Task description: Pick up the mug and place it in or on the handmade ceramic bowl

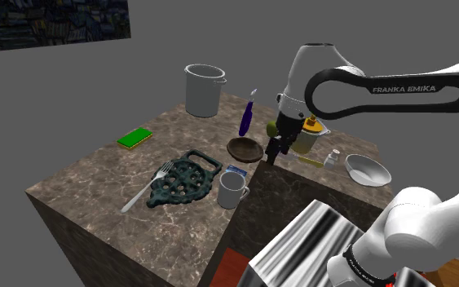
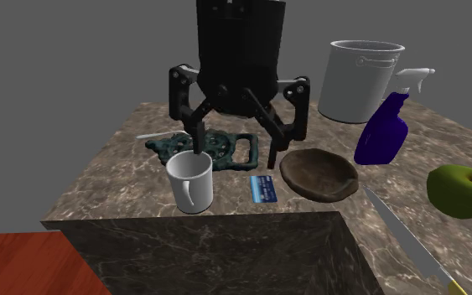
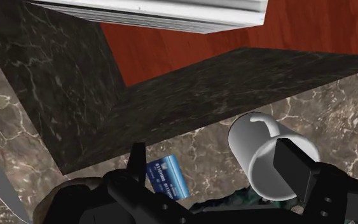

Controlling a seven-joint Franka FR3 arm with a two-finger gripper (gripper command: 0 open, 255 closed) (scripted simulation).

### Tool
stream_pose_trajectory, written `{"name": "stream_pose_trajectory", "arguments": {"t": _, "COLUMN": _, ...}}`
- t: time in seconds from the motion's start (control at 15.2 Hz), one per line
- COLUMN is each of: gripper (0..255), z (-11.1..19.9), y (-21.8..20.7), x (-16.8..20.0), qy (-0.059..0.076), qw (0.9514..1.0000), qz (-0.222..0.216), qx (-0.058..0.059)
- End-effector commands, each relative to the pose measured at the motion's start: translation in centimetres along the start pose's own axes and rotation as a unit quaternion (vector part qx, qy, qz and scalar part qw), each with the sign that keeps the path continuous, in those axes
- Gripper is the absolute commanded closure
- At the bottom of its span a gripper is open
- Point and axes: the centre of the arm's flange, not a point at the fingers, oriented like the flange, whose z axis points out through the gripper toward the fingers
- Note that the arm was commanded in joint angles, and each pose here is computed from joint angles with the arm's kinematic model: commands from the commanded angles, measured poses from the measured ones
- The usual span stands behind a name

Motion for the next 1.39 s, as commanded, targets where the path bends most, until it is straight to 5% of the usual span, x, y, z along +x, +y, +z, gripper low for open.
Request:
{"name": "stream_pose_trajectory", "arguments": {"t": 0.0, "gripper": 0, "z": 1.6, "y": -1.3, "x": 1.1, "qy": 0.005, "qw": 1.0, "qz": -0.004, "qx": 0.004}}
{"name": "stream_pose_trajectory", "arguments": {"t": 0.53, "gripper": 0, "z": 8.1, "y": -6.2, "x": 7.0, "qy": 0.018, "qw": 0.9995, "qz": -0.021, "qx": 0.017}}
{"name": "stream_pose_trajectory", "arguments": {"t": 1.32, "gripper": 0, "z": 12.3, "y": -6.5, "x": 7.3, "qy": 0.019, "qw": 0.9994, "qz": -0.022, "qx": 0.017}}
